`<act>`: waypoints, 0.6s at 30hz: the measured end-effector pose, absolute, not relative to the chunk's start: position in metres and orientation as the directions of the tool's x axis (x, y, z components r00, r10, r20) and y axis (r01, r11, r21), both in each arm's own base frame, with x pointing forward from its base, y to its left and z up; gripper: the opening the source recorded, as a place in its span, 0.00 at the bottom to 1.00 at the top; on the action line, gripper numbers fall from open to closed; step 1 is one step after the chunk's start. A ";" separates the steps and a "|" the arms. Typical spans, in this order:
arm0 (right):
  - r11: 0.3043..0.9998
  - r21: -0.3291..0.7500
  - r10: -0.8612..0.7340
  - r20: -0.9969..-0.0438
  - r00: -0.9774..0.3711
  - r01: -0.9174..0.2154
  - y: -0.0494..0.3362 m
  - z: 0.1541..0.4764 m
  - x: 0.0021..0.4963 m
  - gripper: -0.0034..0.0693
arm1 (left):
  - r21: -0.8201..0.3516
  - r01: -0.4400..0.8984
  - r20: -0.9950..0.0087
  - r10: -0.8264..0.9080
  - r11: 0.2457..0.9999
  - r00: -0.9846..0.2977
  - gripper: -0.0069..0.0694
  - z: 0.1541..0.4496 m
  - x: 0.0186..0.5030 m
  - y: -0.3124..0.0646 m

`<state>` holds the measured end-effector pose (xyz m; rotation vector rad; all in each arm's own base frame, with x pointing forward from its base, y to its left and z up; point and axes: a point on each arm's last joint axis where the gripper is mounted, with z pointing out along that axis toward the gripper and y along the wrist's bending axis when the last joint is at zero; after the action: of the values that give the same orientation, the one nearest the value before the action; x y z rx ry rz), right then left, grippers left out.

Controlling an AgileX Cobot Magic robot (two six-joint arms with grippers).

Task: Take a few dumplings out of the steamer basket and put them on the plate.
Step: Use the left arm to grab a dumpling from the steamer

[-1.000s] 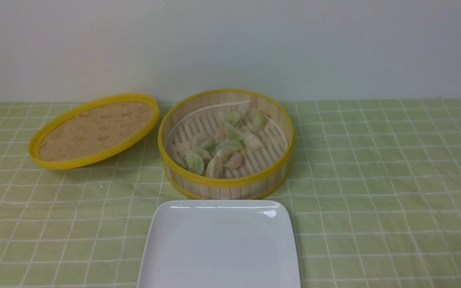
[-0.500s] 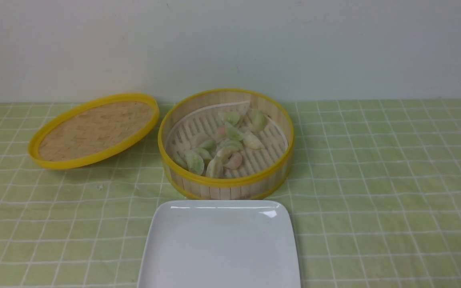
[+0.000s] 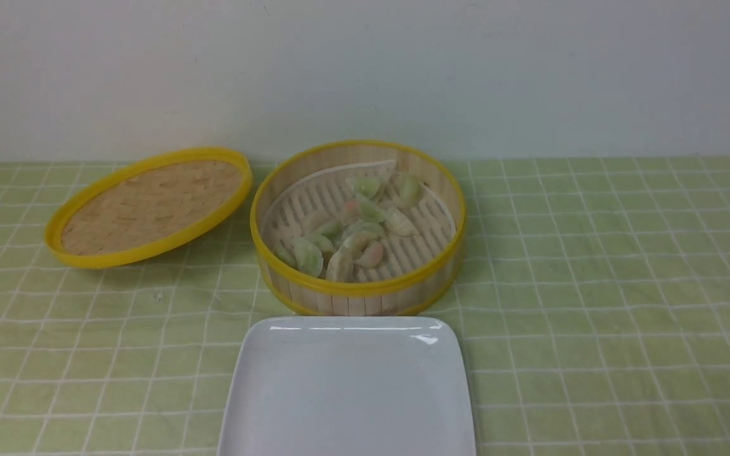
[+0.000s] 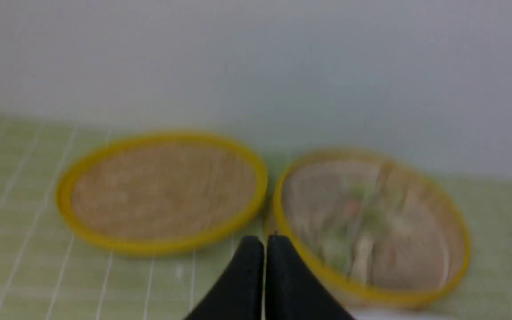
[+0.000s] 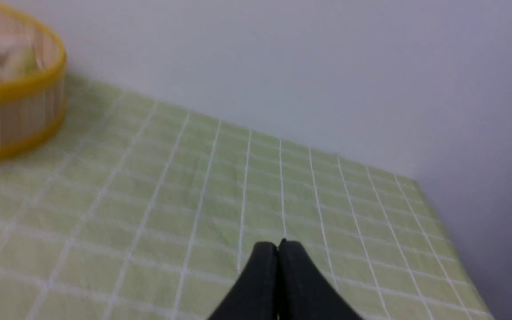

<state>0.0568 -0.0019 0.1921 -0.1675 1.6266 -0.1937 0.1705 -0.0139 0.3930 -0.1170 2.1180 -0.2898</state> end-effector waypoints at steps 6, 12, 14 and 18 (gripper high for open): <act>0.954 0.297 0.297 -0.940 0.168 -0.024 -0.002 0.213 0.056 0.02 | -0.251 0.160 -0.477 0.022 0.955 -0.879 0.08 0.335 0.250 -0.029; 0.863 0.503 0.502 -0.837 0.216 -0.057 -0.005 0.217 0.055 0.02 | -0.227 0.343 -0.433 0.221 0.911 -0.874 0.08 0.316 0.308 -0.069; 0.824 0.562 0.562 -0.798 0.218 -0.067 -0.006 0.217 0.055 0.02 | -0.231 0.396 -0.424 0.274 0.889 -0.863 0.08 0.314 0.328 -0.090; 0.753 0.653 0.657 -0.737 0.155 -0.087 -0.003 0.221 0.054 0.02 | -0.234 0.458 -0.398 0.345 0.858 -0.850 0.08 0.304 0.357 -0.117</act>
<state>0.0542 -0.0033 0.2212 0.5280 1.3180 0.5700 0.3566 -0.1175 0.3042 0.6008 2.6877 -0.4594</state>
